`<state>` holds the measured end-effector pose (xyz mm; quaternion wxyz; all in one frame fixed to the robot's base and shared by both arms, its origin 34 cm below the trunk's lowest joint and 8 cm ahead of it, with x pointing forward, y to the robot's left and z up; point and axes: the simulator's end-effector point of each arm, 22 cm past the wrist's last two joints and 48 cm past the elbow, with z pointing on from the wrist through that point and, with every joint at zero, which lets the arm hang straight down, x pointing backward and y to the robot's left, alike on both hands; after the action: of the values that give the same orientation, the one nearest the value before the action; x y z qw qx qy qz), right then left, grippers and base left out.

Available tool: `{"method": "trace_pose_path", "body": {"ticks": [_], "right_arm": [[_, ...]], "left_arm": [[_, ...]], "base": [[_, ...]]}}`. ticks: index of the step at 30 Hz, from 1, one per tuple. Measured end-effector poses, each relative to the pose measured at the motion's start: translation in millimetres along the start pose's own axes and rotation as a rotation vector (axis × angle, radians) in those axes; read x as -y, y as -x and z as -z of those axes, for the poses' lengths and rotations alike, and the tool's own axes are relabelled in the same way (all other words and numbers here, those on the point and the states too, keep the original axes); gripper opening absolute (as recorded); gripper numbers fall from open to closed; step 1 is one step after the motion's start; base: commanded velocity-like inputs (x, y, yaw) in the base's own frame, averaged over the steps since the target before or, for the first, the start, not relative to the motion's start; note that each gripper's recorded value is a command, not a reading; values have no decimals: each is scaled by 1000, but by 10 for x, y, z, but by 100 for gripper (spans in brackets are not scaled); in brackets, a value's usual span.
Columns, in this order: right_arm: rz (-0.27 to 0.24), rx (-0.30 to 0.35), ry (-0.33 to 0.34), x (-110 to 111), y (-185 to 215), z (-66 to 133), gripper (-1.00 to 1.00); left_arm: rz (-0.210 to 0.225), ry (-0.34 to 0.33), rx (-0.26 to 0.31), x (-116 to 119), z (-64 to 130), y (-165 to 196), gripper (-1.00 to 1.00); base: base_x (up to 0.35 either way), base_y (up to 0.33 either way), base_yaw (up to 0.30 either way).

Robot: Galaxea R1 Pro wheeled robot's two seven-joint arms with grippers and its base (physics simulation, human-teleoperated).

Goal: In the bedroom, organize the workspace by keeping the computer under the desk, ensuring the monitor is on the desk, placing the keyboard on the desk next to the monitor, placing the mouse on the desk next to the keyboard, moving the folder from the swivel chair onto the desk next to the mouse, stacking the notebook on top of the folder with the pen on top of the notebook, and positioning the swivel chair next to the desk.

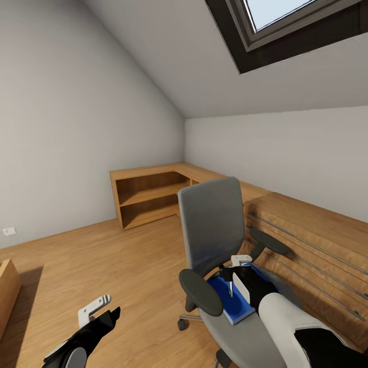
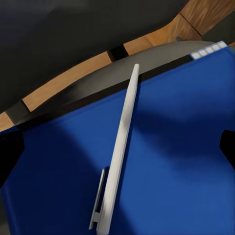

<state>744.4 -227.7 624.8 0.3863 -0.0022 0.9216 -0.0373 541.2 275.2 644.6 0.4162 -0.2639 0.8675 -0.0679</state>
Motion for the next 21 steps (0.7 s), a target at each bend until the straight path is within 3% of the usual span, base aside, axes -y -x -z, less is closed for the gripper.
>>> {"method": "trace_pose_path", "body": {"ticks": [21], "right_arm": [[0, -5, 0, -16, -294, -190, 100]], "left_arm": [[2, -2, 1, -125, -167, -261, 100]], "base": [[0, 0, 0]]}}
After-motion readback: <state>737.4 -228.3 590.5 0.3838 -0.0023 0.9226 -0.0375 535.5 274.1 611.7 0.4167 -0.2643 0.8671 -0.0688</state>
